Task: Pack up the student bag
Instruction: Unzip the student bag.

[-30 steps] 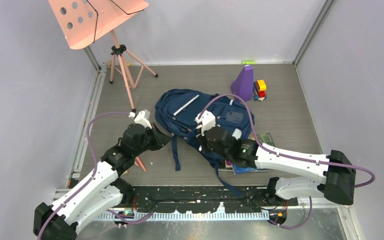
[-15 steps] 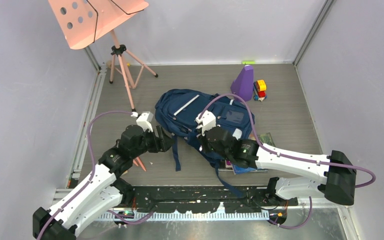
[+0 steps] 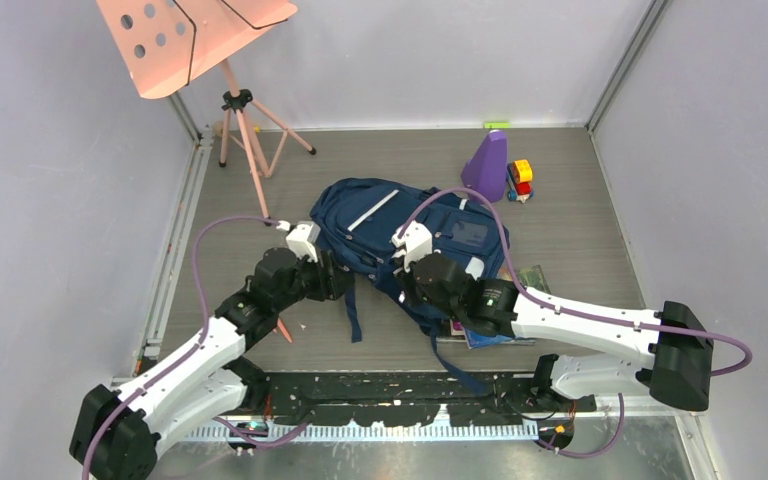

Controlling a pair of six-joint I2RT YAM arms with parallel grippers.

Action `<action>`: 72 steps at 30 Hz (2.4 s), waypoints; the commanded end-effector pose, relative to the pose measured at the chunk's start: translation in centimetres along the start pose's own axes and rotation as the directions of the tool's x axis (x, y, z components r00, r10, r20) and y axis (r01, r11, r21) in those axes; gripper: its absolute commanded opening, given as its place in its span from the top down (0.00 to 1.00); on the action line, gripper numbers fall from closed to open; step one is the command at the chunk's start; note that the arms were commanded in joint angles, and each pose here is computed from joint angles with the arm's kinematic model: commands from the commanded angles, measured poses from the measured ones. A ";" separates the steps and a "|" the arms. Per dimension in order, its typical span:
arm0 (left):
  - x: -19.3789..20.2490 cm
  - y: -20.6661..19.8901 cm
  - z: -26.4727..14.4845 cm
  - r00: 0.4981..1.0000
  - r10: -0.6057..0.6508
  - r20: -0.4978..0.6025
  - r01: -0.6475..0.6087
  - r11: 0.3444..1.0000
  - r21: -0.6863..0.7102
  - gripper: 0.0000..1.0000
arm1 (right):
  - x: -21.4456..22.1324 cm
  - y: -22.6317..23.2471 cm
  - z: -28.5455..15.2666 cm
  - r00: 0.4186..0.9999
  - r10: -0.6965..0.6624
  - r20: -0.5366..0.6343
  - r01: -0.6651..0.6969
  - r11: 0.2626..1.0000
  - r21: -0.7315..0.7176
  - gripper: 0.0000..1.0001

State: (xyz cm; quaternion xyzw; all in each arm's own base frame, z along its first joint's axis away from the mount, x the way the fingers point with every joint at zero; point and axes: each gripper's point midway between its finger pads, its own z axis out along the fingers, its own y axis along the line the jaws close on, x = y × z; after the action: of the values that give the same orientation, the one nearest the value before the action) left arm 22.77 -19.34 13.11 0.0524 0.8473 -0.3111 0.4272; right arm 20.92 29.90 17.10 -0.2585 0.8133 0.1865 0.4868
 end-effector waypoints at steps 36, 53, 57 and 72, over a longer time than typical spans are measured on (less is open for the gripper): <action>-5.2 5.6 -0.6 0.994 0.007 0.109 0.024 0.959 -0.283 1.00 | -3.7 -1.6 -2.7 0.992 0.047 0.121 -0.053 0.997 0.048 0.99; -8.6 5.4 -2.1 0.991 -0.127 0.044 0.134 0.962 -0.237 1.00 | -2.5 -2.4 -5.5 0.995 0.048 0.085 -0.049 0.999 0.020 0.83; -8.5 3.2 -4.1 0.995 -0.088 -0.045 0.079 0.980 -0.182 1.00 | -4.7 -2.1 -5.9 0.990 0.052 0.128 -0.053 0.999 0.010 0.54; -8.7 -0.3 -5.7 0.985 0.142 -0.101 -0.140 0.990 0.031 1.00 | -9.7 3.9 0.0 0.990 -0.054 0.131 0.069 0.991 -0.112 0.15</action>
State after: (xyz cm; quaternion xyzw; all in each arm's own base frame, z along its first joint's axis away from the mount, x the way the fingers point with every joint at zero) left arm 23.35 -14.07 18.44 0.0838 0.8996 -0.2688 0.3339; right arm 21.70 31.97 25.06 -0.2808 0.7757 0.2119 0.5239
